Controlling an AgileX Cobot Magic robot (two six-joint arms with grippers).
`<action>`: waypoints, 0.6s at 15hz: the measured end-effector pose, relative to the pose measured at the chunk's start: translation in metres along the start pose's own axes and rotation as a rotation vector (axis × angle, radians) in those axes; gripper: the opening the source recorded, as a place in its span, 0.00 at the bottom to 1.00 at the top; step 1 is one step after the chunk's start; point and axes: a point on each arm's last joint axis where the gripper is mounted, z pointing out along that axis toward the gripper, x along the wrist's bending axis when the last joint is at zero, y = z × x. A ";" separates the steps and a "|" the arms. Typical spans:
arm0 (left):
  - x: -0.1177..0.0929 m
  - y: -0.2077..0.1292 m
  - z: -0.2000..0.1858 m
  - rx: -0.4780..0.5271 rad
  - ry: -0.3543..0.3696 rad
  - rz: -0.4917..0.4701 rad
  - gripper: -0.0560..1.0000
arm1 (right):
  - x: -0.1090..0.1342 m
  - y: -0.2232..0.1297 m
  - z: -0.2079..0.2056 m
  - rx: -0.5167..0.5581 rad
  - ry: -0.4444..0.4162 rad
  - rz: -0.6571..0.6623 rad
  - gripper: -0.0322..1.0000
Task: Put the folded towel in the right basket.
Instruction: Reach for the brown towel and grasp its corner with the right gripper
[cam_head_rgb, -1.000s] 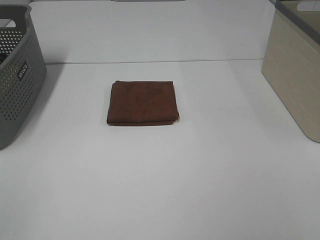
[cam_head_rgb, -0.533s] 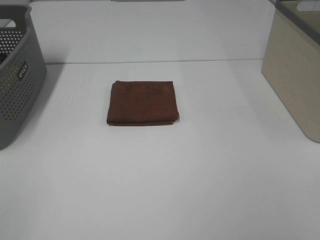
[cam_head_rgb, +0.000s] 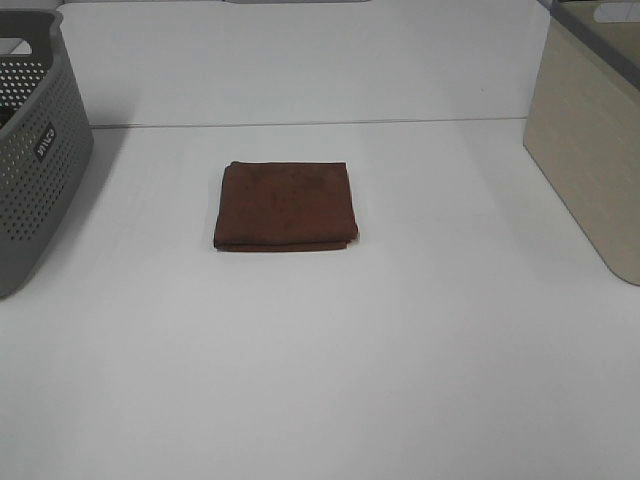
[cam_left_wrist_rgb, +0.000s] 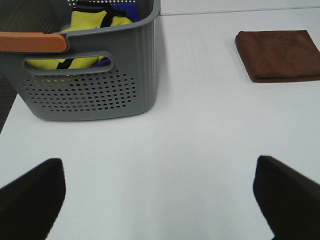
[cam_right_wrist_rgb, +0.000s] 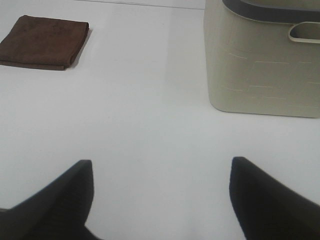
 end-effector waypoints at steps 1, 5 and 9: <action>0.000 0.000 0.000 0.000 0.000 0.000 0.97 | 0.000 0.000 0.000 0.000 0.000 0.000 0.73; 0.000 0.000 0.000 0.000 0.000 0.000 0.97 | 0.000 0.000 0.000 0.000 0.000 0.000 0.73; 0.000 0.000 0.000 0.000 0.000 0.000 0.97 | 0.000 0.000 0.000 0.000 0.000 0.000 0.73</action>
